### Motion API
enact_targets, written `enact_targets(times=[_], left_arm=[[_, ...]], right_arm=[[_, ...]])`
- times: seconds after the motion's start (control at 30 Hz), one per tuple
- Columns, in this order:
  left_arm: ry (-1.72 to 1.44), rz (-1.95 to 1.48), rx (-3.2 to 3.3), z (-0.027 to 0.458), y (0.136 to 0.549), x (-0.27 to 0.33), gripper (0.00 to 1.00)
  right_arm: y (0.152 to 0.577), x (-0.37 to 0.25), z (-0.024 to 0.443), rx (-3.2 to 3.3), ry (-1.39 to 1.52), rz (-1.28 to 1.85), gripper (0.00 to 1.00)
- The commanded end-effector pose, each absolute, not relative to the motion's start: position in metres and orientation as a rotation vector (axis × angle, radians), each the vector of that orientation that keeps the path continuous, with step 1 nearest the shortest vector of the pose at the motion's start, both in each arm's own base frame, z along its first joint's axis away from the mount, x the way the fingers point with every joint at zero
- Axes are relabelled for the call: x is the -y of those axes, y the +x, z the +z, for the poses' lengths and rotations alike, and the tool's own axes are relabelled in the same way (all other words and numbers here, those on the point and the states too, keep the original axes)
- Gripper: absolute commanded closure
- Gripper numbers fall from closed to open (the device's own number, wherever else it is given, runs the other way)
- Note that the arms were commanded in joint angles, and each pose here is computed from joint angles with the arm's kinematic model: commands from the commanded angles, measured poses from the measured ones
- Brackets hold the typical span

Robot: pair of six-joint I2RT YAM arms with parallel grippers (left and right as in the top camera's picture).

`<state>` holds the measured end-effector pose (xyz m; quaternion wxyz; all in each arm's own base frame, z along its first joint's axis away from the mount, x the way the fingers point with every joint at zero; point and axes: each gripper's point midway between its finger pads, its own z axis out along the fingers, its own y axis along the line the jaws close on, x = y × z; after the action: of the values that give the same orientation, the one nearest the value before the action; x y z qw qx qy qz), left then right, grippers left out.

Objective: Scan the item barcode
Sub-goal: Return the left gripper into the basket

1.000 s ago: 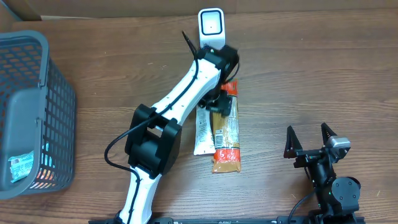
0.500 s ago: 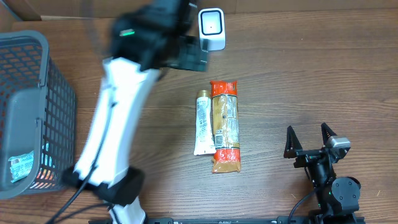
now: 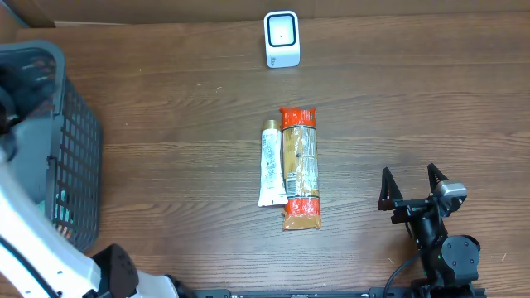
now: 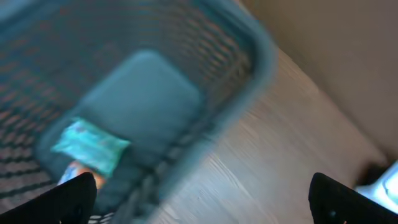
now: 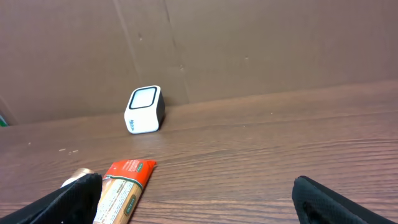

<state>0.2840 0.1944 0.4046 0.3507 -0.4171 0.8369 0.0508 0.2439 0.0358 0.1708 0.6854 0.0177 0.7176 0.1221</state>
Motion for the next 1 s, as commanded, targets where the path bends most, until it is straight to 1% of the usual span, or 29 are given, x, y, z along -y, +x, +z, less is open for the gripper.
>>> enact_targets(times=[0.0,0.1,0.2,0.43,0.73,0.97], left_arm=[[-1.233,0.103,-2.067,0.408,0.263,-0.222,0.00],[-1.358,0.112,-2.032,0.396,0.249,-0.247,0.00],[-1.453,0.103,-2.033,0.377,0.243,-0.265,0.00],[-1.625,0.153,-2.135,0.310,0.234,-0.297,0.00],[-1.764,0.205,-2.243,0.214,0.222,-0.314,0.00],[-1.805,0.185,-2.289,0.143,0.219,-0.312,0.00]], right_arm=[[0.244,-0.034,0.169,-1.603,0.046,0.266,0.00],[0.244,-0.034,0.169,-1.603,0.046,0.265,0.00],[0.244,-0.034,0.169,-1.603,0.046,0.266,0.00],[0.244,-0.034,0.169,-1.603,0.046,0.265,0.00],[0.244,-0.034,0.169,-1.603,0.046,0.266,0.00],[0.244,-0.034,0.169,-1.603,0.046,0.266,0.00]])
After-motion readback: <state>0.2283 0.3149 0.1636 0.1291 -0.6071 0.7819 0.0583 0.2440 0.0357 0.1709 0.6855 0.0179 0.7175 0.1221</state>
